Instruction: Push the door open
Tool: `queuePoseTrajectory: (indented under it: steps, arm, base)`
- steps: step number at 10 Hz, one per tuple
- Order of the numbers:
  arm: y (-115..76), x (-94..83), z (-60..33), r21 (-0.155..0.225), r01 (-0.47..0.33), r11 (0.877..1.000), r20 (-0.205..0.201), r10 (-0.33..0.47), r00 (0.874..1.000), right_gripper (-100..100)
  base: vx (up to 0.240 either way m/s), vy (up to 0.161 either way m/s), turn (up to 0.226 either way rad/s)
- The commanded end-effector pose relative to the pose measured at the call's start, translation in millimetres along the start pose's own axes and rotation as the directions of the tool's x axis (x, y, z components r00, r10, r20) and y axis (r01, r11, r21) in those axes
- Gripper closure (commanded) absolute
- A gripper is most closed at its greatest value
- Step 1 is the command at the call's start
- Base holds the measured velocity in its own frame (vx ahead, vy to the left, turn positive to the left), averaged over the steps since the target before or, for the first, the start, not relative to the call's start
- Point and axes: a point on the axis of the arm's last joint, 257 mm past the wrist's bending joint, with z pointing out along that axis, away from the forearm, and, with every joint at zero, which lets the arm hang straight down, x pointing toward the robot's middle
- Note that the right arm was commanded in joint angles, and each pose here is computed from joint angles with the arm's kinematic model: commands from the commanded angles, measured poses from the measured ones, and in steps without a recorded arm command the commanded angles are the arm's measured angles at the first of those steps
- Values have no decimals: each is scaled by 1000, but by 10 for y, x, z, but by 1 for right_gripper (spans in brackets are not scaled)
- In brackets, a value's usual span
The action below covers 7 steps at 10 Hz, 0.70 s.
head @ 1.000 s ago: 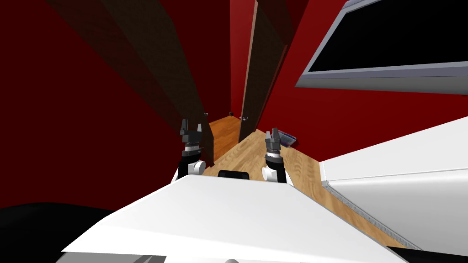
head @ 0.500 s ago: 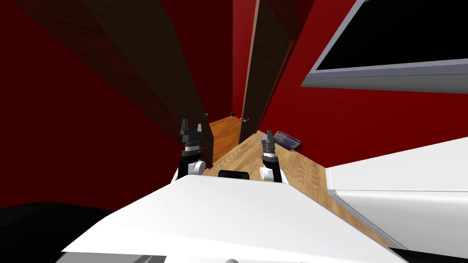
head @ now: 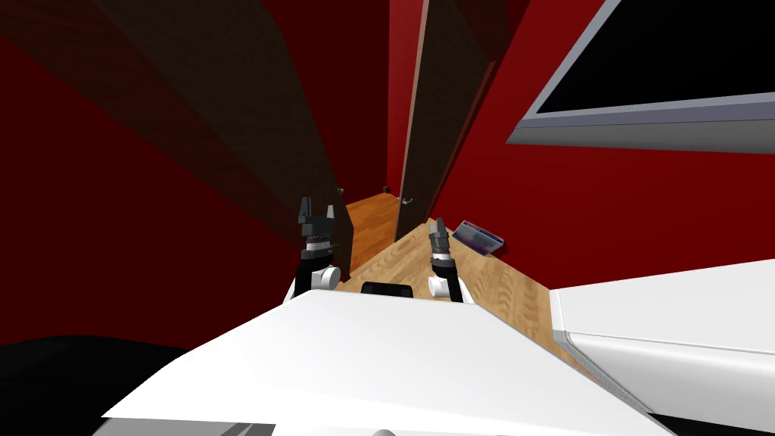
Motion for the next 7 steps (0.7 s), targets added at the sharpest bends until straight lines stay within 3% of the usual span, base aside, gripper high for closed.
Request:
queuePoseTrajectory:
  steps: [1,7]
  arm:
    - [-125,55,-16,16,-8,1000,-11,8,1000,-100]
    - [-506,249,-78,77,-36,996,-49,40,998,-100]
  base:
    - [68,-78,67]
    - [85,-80,72]
